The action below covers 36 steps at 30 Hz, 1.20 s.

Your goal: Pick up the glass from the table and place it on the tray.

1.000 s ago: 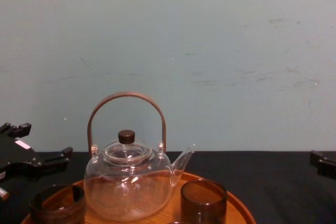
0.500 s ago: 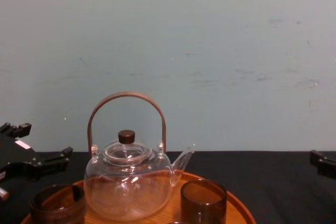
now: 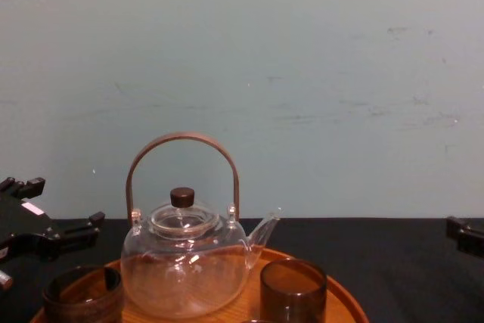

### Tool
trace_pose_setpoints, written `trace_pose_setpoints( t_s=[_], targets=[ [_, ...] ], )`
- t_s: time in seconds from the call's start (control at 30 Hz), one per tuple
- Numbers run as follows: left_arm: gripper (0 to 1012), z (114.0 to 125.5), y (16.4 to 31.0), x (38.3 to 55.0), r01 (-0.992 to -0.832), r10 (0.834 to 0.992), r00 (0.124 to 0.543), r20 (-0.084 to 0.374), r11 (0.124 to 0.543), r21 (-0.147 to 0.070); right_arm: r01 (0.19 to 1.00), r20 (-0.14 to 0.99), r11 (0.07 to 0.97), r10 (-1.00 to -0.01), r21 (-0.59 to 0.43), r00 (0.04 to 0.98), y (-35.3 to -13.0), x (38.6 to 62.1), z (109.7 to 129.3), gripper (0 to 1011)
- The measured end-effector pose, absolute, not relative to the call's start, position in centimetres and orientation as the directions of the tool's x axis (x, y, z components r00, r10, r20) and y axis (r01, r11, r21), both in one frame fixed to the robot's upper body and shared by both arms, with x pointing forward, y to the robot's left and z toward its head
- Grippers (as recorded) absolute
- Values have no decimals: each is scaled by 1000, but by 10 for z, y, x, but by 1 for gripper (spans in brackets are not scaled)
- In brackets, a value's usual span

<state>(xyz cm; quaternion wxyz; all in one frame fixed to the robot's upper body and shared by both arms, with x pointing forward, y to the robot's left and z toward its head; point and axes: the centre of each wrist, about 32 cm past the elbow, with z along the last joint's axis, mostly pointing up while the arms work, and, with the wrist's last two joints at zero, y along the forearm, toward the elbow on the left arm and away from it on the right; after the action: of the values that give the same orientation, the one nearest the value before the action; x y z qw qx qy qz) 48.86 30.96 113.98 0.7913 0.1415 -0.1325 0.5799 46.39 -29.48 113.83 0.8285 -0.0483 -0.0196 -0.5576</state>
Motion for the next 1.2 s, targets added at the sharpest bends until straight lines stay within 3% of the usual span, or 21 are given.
trace_pose_setpoints(
  t_s=[1.2],
  targets=[
    [1001,1140,310,489,-955,880,292,374,287,70,926,86,373,-922,-58,377,-295,464,1138,1002]
  ],
)
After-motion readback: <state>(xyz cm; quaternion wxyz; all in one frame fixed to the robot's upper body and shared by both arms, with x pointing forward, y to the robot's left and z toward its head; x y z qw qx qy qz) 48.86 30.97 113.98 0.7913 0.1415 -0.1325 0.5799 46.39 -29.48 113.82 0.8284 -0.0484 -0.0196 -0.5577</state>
